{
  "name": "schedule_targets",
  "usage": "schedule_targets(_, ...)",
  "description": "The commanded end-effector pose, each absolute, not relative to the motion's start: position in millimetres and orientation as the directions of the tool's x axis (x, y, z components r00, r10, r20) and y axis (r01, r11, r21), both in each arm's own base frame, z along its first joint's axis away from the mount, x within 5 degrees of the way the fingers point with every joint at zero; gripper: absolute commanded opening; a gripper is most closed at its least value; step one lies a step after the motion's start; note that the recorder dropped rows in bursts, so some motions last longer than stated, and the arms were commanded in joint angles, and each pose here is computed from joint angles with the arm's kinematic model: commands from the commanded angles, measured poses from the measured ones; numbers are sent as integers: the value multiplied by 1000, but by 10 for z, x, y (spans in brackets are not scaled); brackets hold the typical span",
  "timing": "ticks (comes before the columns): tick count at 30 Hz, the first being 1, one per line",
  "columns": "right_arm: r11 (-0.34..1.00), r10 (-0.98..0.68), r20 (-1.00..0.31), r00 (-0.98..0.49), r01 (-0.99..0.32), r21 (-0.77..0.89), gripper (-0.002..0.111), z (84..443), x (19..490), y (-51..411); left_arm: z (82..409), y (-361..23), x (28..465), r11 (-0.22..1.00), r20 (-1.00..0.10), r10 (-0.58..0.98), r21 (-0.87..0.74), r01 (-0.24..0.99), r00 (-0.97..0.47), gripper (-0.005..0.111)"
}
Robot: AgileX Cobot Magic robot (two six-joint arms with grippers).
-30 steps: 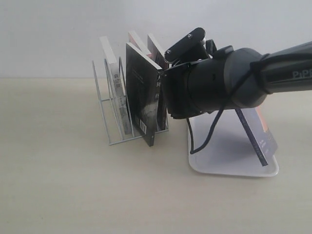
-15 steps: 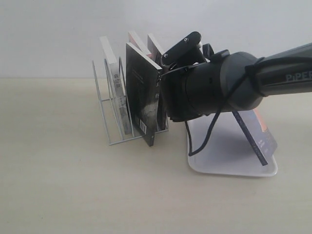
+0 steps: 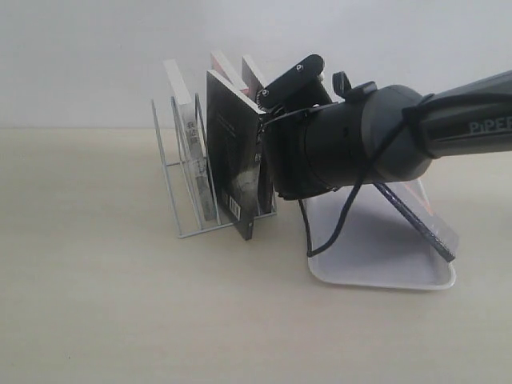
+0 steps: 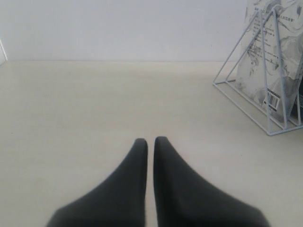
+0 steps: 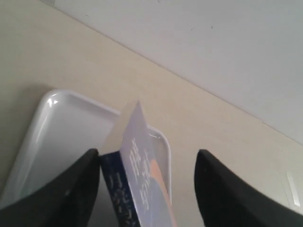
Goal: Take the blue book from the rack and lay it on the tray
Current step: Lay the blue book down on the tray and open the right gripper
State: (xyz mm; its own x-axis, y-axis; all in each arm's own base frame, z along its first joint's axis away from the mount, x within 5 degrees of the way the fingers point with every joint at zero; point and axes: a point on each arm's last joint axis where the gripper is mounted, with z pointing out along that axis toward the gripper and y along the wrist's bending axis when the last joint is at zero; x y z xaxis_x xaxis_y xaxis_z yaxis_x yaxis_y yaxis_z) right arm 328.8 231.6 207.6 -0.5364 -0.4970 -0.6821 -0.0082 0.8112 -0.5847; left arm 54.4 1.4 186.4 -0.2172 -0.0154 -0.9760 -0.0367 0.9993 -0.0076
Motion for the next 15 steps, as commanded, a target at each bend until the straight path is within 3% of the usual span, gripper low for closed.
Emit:
schedule_targets(1,838,-473,-714,-516,-14,-545,66,2091,3311,2347,1872,16,546,999,-980,-16,-8,-38,-199,4)
schedule_targets(8,834,-470,-718,-513,8,-552,66,2162,3299,2316,1872,16,546,999,-980,-16,-8,-38,-199,4)
schedule_targets(15,737,-525,-685,-506,133,-663,63,2815,3121,2014,1872,16,546,999,-980,-16,-8,-38,-199,4)
